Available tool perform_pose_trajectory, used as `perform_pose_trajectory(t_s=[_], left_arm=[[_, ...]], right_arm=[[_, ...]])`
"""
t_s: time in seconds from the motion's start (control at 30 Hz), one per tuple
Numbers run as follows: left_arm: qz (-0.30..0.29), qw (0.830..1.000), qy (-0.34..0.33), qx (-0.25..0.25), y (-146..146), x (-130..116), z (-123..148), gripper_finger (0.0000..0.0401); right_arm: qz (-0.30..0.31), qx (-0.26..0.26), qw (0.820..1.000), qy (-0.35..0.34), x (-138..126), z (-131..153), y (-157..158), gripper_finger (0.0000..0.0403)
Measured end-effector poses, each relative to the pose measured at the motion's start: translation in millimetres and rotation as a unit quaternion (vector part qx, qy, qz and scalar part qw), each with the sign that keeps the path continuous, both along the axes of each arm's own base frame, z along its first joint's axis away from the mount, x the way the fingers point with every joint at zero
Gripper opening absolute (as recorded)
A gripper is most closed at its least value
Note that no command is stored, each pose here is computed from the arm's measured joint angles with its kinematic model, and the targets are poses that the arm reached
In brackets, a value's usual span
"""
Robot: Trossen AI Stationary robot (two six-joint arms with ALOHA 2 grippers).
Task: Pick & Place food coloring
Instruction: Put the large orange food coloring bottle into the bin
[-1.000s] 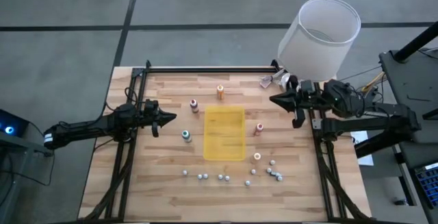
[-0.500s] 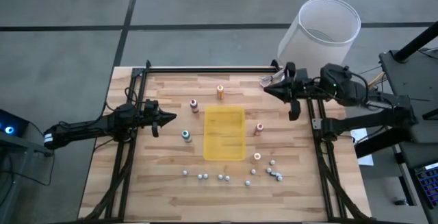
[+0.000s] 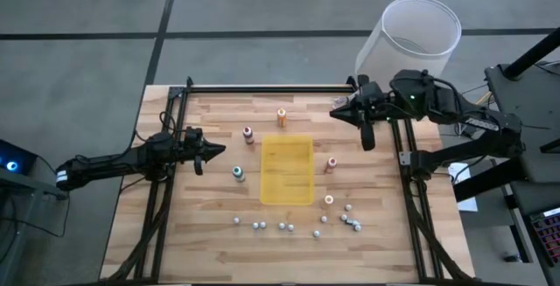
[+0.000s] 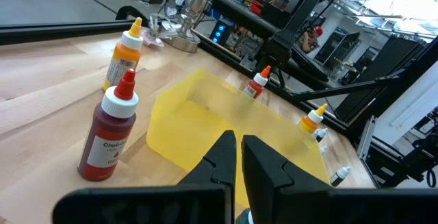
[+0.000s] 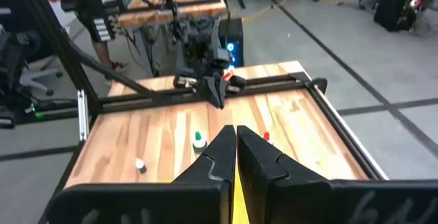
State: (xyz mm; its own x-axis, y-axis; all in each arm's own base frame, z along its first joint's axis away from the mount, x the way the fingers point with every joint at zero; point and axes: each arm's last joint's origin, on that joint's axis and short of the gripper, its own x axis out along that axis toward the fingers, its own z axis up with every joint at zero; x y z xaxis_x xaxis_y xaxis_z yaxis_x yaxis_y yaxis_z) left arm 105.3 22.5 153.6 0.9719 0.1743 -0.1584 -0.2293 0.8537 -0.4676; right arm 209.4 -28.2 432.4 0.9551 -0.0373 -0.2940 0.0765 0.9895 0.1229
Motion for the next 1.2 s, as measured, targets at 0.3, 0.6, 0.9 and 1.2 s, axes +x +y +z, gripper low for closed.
perform_pose_trajectory(t_s=[0.3, 0.6, 0.9, 1.2], left_arm=[[0.0, 1.0, 0.0, 0.0, 0.0, 0.0, -0.1, 0.0], [0.0, 1.0, 0.0, 0.0, 0.0, 0.0, -0.1, 0.0], [0.0, 1.0, 0.0, 0.0, 0.0, 0.0, -0.1, 0.0], [0.0, 1.0, 0.0, 0.0, 0.0, 0.0, -0.1, 0.0]], right_arm=[[-0.002, 0.011, 0.999, 0.034, 13.7, -5.2, -2.0, 0.0009], [-0.002, 0.016, 0.998, 0.059, 17.8, -10.9, -2.6, 0.0009], [0.001, 0.022, 0.996, 0.089, 17.9, -17.2, -2.4, 0.0009], [0.02, 0.03, 0.985, 0.17, 26.5, -38.5, 6.1, 0.0009]])
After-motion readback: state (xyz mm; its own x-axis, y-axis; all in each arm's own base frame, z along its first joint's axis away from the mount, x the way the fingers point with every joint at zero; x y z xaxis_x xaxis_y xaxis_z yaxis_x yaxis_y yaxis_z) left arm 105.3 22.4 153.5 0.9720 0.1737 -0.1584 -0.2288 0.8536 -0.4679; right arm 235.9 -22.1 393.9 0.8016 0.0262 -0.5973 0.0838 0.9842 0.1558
